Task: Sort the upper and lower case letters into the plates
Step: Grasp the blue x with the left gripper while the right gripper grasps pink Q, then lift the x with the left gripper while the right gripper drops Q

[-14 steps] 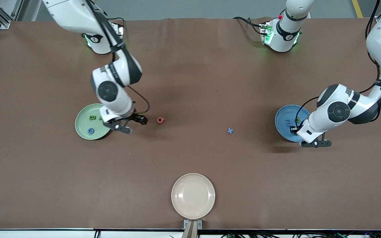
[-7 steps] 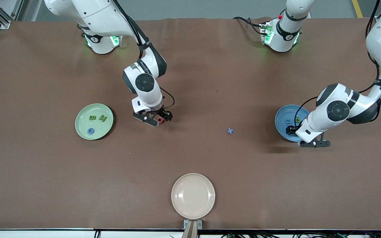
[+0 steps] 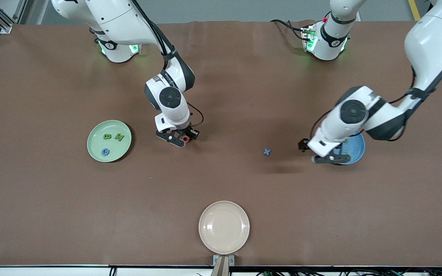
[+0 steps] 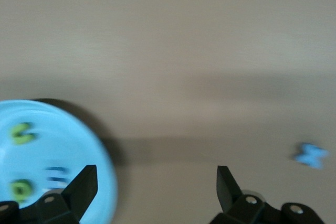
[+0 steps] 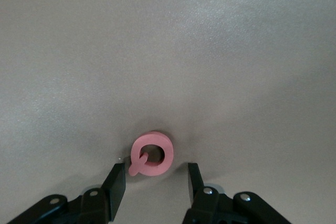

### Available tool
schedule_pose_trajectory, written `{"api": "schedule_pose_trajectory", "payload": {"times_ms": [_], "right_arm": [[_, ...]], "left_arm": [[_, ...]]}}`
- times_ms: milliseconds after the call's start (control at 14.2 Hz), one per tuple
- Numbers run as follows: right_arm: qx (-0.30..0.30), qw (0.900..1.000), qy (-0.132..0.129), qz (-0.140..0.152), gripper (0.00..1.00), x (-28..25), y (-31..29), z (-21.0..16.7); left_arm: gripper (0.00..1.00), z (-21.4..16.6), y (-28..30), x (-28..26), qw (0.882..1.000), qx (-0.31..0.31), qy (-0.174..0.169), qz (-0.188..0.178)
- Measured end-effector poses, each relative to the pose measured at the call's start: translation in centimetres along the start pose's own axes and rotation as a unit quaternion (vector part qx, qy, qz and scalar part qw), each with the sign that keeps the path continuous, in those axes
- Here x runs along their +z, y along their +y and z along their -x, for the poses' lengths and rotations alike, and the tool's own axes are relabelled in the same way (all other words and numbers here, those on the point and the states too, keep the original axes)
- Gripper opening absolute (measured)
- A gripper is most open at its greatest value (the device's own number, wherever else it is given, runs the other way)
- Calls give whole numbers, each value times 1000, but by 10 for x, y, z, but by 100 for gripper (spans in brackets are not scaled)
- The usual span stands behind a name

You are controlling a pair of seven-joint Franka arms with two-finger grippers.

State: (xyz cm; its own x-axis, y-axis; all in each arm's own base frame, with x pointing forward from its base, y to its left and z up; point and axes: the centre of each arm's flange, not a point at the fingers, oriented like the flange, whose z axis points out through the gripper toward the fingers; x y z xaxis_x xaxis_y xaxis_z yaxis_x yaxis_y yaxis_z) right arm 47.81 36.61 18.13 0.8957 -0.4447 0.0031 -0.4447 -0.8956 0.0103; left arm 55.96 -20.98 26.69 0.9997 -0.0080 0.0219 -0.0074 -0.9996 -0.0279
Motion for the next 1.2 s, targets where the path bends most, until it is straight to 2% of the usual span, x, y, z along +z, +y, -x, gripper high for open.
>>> {"api": "schedule_pose_trajectory", "payload": {"times_ms": [211, 352, 422, 492, 703, 844, 1196], "right_arm": [[0, 1000, 0, 0, 57, 5, 0, 0], [0, 1000, 1, -1, 54, 4, -1, 0], [0, 1000, 2, -3, 47, 3, -2, -1], [0, 1000, 2, -3, 47, 3, -2, -1], [1, 1000, 3, -6, 26, 2, -4, -2], [2, 1000, 4, -6, 7, 1, -3, -4], [3, 1000, 2, 3, 7, 1, 4, -18]], "left_arm": [[100, 8, 61, 1, 999, -39, 3, -3], [100, 13, 90, 13, 998, -62, -7, -10], [100, 16, 102, 21, 997, -72, -13, -16], [100, 20, 113, 31, 996, -81, -21, -23], [100, 22, 131, 51, 994, -97, -38, -16], [100, 15, 133, 56, 994, -104, -37, 1], [94, 8, 128, 76, 992, -117, -42, 21]]}}
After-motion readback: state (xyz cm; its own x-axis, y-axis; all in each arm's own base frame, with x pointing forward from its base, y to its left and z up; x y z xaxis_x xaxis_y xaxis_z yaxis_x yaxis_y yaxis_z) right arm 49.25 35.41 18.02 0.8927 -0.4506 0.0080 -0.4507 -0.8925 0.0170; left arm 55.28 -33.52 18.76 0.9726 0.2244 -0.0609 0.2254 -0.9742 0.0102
